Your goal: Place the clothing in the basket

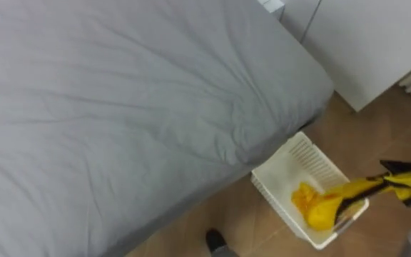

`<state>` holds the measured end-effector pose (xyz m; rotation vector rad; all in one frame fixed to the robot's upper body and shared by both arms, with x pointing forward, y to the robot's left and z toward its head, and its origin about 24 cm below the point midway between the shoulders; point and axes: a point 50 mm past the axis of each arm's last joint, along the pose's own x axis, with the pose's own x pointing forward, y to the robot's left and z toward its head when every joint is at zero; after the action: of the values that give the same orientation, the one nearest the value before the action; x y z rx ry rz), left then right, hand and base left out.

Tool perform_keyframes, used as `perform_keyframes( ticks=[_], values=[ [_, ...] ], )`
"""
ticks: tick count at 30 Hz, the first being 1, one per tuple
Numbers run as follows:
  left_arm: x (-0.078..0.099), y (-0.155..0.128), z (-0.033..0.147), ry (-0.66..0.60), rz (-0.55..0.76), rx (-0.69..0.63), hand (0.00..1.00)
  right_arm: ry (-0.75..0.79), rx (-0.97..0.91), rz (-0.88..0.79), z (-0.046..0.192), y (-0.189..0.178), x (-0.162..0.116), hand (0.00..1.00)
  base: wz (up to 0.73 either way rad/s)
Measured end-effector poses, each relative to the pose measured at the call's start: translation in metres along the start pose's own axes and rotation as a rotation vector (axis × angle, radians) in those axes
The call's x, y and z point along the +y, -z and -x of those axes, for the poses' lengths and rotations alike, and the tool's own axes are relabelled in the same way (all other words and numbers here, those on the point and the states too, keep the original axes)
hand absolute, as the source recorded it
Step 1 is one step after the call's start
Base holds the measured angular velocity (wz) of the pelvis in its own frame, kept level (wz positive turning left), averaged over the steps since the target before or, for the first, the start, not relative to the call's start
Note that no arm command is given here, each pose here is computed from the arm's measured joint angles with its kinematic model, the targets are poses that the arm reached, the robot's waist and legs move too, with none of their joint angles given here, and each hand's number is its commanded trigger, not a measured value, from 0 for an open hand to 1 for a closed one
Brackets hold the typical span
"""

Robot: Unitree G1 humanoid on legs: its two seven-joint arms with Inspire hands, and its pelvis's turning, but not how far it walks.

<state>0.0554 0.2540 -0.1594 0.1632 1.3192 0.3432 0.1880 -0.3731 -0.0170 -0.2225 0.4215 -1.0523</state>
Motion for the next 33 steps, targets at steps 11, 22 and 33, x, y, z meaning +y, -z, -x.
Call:
perform_keyframes(
  ticks=[11,22,33],
  values=[
    [-0.004,-0.02,-0.001,0.037,-0.038,-0.072,0.0,-0.055,0.015,0.076,0.005,0.011,0.014,0.0,0.1],
    [-0.005,-0.024,-0.001,0.069,-0.028,-0.095,0.0,-0.048,0.048,0.089,0.007,0.021,0.011,0.0,0.09],
    [-0.005,-0.025,-0.001,0.074,-0.03,-0.093,0.0,-0.037,0.078,0.1,0.007,0.029,0.008,0.0,0.0]
  ],
)
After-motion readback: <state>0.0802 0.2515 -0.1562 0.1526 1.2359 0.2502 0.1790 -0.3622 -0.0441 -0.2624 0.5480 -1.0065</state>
